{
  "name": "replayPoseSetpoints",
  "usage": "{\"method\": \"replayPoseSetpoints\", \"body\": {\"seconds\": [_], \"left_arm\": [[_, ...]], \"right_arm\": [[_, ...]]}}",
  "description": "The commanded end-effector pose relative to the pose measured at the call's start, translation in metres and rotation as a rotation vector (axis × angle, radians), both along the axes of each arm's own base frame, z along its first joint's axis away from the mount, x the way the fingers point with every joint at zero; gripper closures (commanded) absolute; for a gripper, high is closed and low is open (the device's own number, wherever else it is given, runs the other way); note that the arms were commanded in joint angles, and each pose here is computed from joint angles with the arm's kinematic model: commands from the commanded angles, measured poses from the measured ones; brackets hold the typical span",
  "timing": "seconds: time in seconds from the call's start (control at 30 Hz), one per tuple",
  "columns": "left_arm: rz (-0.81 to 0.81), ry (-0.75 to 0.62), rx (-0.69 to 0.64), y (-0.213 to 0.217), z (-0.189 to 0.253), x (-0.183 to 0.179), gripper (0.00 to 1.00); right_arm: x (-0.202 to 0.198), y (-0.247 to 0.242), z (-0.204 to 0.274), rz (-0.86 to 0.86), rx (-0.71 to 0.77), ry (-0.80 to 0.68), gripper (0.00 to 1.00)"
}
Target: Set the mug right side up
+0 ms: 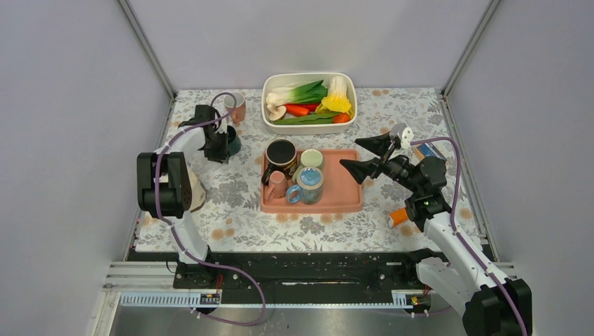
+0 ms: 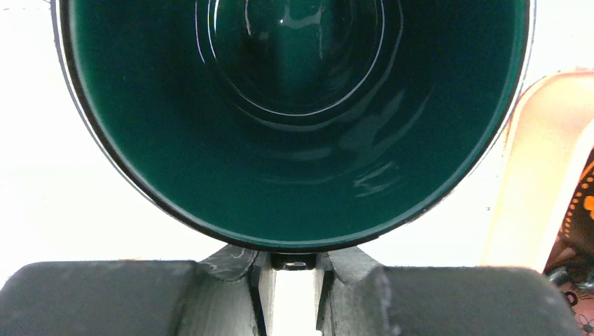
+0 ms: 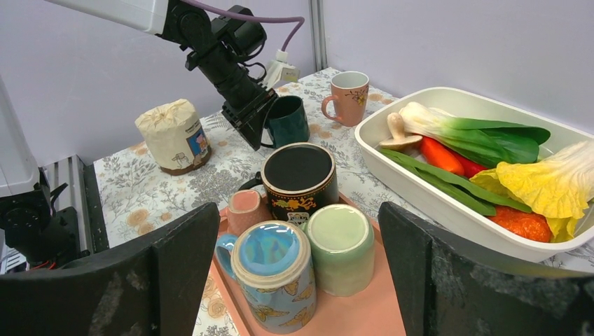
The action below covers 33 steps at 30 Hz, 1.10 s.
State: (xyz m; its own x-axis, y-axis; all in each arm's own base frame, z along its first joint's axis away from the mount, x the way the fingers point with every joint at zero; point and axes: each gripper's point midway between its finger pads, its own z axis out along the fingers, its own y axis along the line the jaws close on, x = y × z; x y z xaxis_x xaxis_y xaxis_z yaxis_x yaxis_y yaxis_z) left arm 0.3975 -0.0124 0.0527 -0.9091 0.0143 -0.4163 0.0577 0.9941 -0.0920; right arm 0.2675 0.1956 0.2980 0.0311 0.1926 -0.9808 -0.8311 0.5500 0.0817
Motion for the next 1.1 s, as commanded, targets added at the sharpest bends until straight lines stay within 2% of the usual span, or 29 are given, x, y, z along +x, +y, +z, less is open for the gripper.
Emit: {"method": "replayPoseSetpoints", "body": {"seconds": [0.0, 0.37, 0.77, 0.9, 1.07], "left_arm": [[-0.004, -0.058, 0.030, 0.002, 0.016, 0.018, 1.00], [0.007, -0.041, 0.037, 0.003, 0.011, 0.019, 0.80], [-0.004, -0.061, 0.048, -0.004, 0.017, 0.026, 0.49], [-0.005, -0.085, 0.040, -0.005, 0.029, 0.024, 0.36], [-0.017, -0.178, 0.015, -0.011, 0.066, 0.018, 0.16]], "right_arm": [[0.003, -0.004, 0.006, -0.021, -0.003, -0.043, 0.07], [0.003, -0.003, 0.004, -0.019, -0.005, -0.041, 0.07], [0.004, -0.003, 0.001, -0.016, -0.010, -0.035, 0.06], [0.004, -0.003, 0.000, -0.016, -0.010, -0.030, 0.07], [0.007, -0.002, -0.003, -0.013, -0.017, -0.013, 0.07]]}}
